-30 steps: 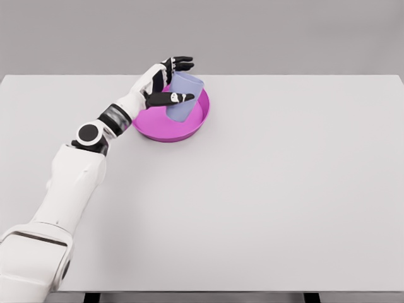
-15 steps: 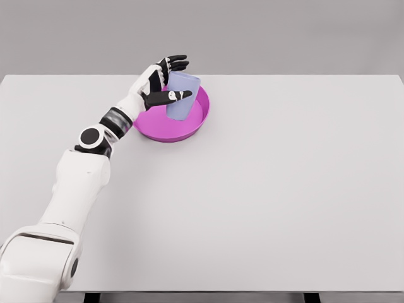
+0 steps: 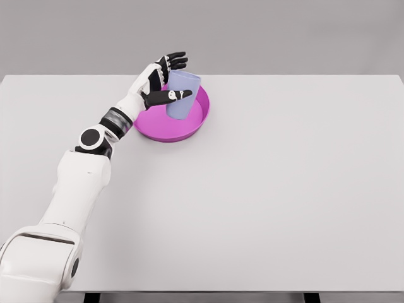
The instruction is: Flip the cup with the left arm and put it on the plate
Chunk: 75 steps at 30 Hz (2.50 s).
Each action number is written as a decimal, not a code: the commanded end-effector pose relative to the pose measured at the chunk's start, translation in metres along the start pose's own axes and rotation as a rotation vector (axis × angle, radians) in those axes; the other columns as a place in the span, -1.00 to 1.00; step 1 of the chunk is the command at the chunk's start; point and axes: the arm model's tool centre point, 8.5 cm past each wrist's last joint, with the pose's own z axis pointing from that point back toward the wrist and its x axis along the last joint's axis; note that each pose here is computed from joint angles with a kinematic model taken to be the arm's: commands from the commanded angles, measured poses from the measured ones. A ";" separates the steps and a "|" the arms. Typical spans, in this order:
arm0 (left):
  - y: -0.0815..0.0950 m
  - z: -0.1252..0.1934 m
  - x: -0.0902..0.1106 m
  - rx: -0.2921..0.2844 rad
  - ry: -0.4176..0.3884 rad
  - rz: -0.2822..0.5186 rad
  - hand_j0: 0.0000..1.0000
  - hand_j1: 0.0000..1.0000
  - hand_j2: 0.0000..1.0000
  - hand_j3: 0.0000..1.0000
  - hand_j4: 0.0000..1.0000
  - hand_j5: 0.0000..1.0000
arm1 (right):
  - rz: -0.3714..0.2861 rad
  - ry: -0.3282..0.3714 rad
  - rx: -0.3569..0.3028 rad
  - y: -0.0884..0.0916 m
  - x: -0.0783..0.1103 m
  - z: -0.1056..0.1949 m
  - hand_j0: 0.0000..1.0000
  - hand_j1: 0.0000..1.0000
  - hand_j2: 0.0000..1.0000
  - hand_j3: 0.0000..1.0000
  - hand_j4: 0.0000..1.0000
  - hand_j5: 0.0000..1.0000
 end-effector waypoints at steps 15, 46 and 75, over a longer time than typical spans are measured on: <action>-0.003 0.001 0.000 0.003 -0.018 0.010 0.68 0.68 0.68 0.68 0.68 0.68 | 0.001 0.000 0.000 0.000 0.000 0.000 1.00 1.00 1.00 1.00 1.00 1.00; 0.016 0.016 0.009 0.055 -0.068 0.012 1.00 1.00 1.00 1.00 1.00 1.00 | -0.001 0.001 0.000 0.000 -0.001 0.000 1.00 1.00 1.00 1.00 1.00 1.00; 0.128 0.175 0.032 -0.080 0.107 -0.631 1.00 1.00 1.00 1.00 1.00 1.00 | -0.001 0.000 0.000 0.000 0.000 0.000 1.00 1.00 1.00 1.00 1.00 1.00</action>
